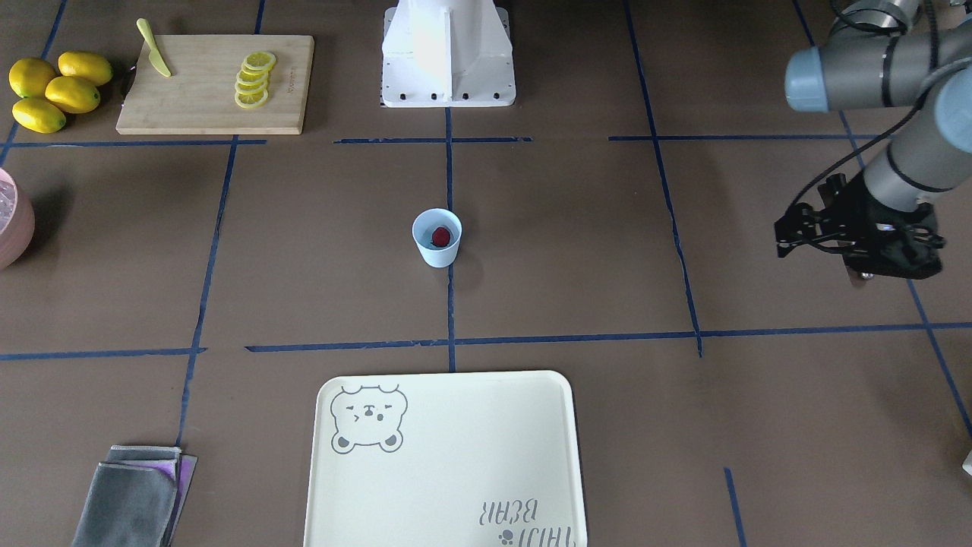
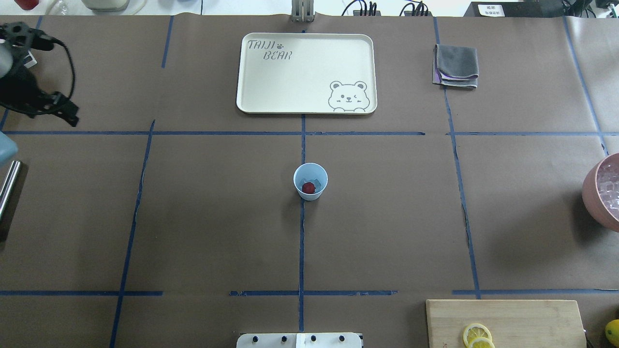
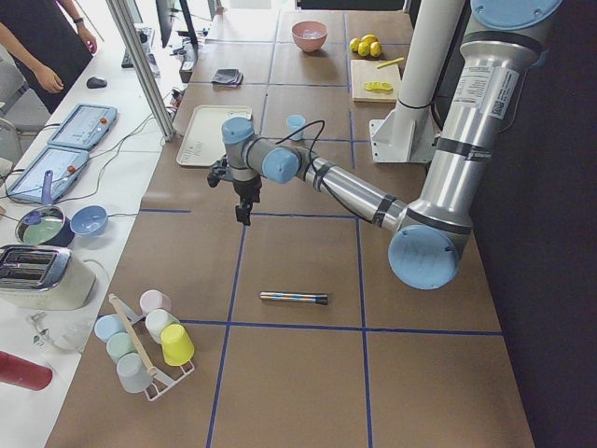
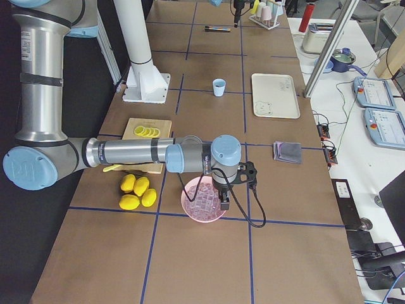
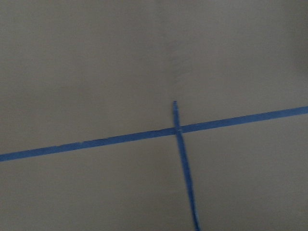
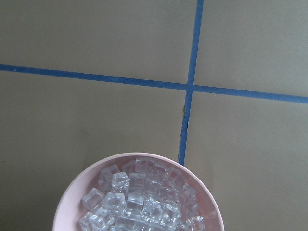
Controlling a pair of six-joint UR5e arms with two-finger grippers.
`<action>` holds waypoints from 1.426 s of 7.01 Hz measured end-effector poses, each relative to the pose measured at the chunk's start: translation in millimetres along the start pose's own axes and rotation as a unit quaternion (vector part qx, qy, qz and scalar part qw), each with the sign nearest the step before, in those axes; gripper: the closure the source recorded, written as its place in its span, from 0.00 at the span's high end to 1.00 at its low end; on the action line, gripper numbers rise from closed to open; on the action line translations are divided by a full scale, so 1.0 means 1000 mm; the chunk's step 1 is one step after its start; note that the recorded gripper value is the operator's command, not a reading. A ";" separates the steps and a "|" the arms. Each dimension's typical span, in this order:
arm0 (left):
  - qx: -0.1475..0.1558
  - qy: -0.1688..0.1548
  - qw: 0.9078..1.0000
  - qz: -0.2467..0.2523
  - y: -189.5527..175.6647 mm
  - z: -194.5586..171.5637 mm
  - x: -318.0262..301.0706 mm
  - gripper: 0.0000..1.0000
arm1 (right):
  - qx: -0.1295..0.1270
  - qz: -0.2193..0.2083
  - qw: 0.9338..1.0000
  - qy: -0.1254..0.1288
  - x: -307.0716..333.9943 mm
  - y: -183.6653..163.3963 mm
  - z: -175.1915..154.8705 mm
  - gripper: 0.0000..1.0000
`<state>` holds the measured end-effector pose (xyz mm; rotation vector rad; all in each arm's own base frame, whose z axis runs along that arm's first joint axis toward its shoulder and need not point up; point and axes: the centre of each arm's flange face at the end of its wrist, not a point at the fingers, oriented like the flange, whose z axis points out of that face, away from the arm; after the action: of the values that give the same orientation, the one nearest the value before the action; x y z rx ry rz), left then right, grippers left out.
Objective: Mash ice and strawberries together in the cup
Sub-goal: 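Move the empty left gripper back to the metal pestle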
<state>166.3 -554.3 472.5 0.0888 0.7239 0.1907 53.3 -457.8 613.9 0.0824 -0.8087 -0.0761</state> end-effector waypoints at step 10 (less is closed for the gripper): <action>0.029 0.028 0.993 -0.111 0.076 0.136 -0.125 1.00 | 0.008 0.008 1.000 -0.001 -0.004 -0.008 -0.006 0.99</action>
<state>154.3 -507.4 666.4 0.0569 0.7905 -0.0402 54.4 -465.5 606.4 0.0902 -0.8114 -0.0538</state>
